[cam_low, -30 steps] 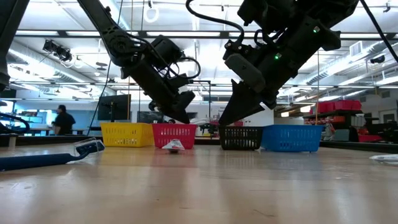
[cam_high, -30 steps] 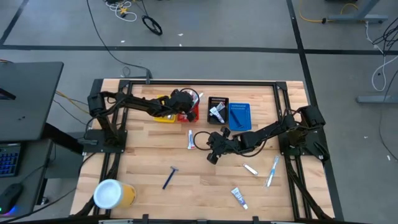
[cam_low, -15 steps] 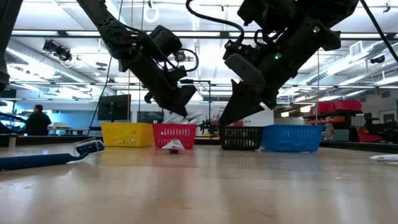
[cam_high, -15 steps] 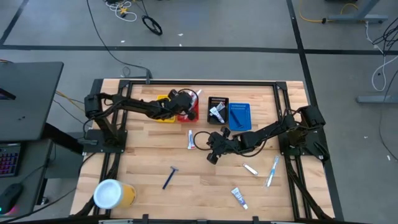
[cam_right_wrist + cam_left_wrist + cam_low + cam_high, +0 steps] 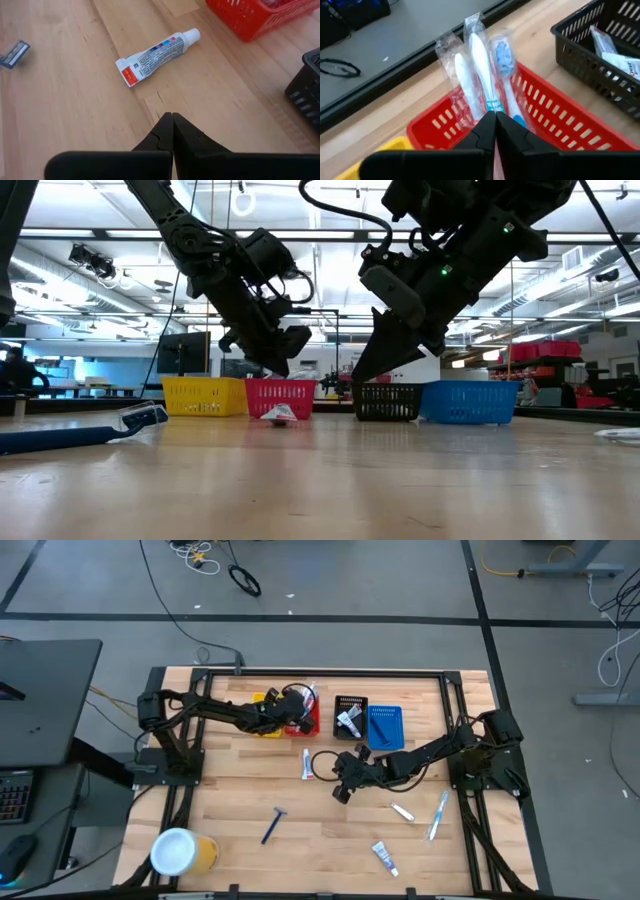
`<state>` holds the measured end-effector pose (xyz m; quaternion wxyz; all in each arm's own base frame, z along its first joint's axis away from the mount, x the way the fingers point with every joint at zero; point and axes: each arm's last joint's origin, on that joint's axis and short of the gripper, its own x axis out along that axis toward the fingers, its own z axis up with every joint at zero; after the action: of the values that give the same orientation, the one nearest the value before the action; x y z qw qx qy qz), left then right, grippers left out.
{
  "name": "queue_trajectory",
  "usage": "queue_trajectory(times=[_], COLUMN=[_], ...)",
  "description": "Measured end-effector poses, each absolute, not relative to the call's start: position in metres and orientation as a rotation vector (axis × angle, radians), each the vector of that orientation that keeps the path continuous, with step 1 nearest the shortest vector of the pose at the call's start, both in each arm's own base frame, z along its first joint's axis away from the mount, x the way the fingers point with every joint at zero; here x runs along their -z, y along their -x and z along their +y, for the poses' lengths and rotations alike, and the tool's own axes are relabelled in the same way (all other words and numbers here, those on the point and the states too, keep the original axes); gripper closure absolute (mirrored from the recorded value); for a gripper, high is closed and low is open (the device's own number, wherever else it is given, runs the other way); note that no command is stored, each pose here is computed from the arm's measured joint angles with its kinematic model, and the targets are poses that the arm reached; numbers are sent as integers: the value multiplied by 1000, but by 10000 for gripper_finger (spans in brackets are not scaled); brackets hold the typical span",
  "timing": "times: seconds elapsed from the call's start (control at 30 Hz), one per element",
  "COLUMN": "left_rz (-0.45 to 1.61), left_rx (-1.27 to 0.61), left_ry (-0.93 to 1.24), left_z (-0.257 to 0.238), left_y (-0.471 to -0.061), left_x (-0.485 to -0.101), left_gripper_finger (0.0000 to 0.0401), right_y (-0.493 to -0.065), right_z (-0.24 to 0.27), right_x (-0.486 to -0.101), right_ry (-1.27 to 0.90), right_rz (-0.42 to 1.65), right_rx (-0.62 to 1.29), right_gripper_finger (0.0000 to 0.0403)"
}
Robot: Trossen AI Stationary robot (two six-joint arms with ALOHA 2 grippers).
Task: Pick & Place Travel size toiletries
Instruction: Put the green toothbrush into the red bin, then put the white toothpaste into the black bin
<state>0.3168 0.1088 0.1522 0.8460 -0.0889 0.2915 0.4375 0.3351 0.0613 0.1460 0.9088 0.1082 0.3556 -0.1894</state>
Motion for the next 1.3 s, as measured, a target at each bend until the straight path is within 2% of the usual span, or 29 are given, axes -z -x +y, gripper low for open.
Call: queue_trajectory(times=[0.27, 0.57, 0.7, 1.03, 1.3], left_rz=[675, 685, 658, 553, 622], left_rx=[-940, -884, -842, -757, -504], left_ry=[205, 196, 151, 143, 164], left_z=[107, 104, 97, 70, 30], left_y=[-312, -314, -314, -301, -289], left_x=[-147, -148, -162, -213, -228], left_gripper_finger=[344, 250, 224, 215, 218], right_y=[-335, -335, -335, -335, -332], right_z=[61, 61, 61, 59, 65], right_x=[-146, -146, -146, -146, -148], right_ry=[-213, -214, -214, -215, -136], right_rz=[736, 736, 736, 736, 765], right_rx=[388, 388, 388, 392, 348], right_gripper_finger=[402, 402, 402, 402, 402])
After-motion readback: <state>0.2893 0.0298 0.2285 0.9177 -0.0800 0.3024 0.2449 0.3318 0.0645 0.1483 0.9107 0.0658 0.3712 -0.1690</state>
